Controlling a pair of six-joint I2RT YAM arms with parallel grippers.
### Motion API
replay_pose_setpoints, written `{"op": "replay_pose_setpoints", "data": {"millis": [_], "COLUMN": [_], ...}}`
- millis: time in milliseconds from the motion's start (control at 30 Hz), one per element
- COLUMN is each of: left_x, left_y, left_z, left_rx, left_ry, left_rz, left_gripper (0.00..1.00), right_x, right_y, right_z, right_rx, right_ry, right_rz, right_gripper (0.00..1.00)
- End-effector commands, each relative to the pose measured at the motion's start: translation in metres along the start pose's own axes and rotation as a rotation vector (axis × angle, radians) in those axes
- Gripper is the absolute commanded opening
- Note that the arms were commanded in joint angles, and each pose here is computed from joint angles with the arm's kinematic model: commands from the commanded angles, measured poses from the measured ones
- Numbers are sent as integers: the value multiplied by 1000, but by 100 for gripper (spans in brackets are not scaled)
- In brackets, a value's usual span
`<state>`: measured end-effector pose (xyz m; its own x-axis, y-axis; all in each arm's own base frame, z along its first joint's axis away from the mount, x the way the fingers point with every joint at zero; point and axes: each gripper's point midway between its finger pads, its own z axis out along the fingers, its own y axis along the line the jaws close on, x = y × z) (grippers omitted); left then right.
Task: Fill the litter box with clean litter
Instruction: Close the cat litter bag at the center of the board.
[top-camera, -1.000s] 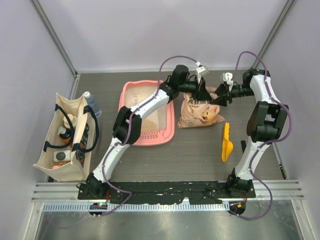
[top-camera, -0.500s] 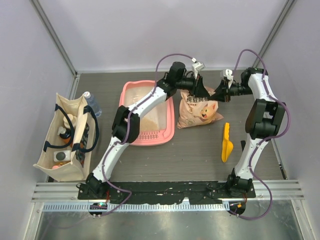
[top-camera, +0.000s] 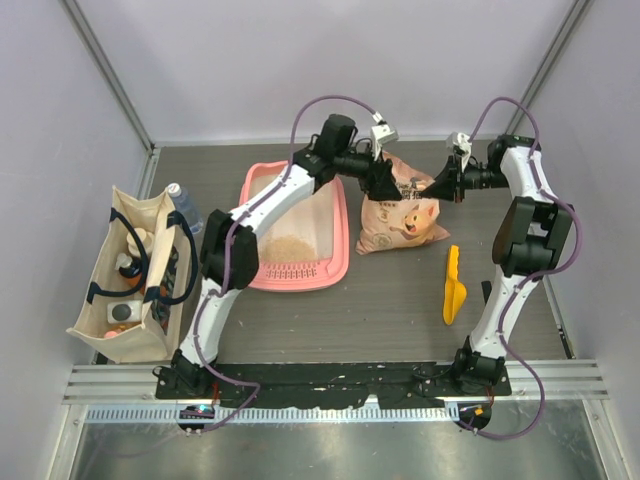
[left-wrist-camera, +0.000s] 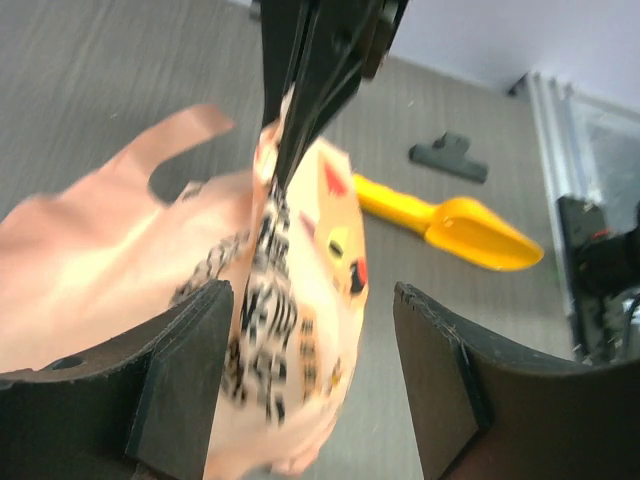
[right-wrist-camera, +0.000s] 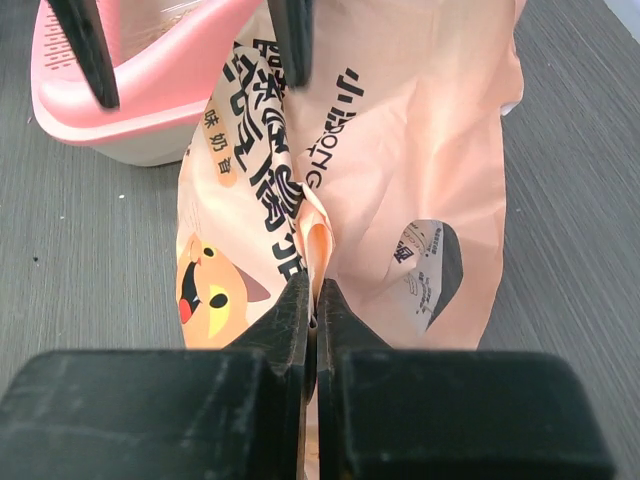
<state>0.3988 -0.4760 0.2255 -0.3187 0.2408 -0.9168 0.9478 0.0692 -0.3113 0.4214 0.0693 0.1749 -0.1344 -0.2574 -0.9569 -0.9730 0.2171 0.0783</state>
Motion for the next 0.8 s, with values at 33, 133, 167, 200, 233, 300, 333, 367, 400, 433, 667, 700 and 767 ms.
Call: {"op": "replay_pose_setpoints", "data": {"millis": [33,133,167,200,233,300,333,367,400,433,667,700,767], "left_x": [-10,1,2,0,2,4,-3,-13,-27,-29,-28,-27,-19], "left_y": [-6,-4,-3,0,2,16,31,44,59,73,57,55,48], "left_z": [-39,-49,-50,-52,-52,-53,-55,-59,-66,-80,-82,-80,-70], "left_rx": [-84,-81,-90,-114,-117,-172,-267,-372,-452,-472,-328,-315,-249], "left_ry": [46,114,118,107,106,123,111,50,-28,-58,-176,-175,-153], "left_rz": [362,458,482,519,547,653,658,532,493,410,-110,-111,-134], "left_gripper": [68,66,65,64,64,62,61,61,65,65,90,86,77], "right_x": [-46,-48,-49,-48,-49,-48,-49,-49,-49,-47,-50,-51,-51], "right_y": [34,39,41,42,43,43,44,44,43,42,39,38,36], "right_z": [-29,-34,-35,-35,-35,-36,-36,-37,-38,-38,-40,-40,-42], "right_rx": [46,57,60,60,61,62,65,66,68,70,76,77,82], "right_ry": [-46,-32,-31,-21,-18,-8,-3,3,9,17,7,9,14], "right_rz": [77,100,102,101,98,100,94,90,84,93,129,125,142], "right_gripper": [2,2,2,2,2,2,2,2,2,2,2,2,2]}}
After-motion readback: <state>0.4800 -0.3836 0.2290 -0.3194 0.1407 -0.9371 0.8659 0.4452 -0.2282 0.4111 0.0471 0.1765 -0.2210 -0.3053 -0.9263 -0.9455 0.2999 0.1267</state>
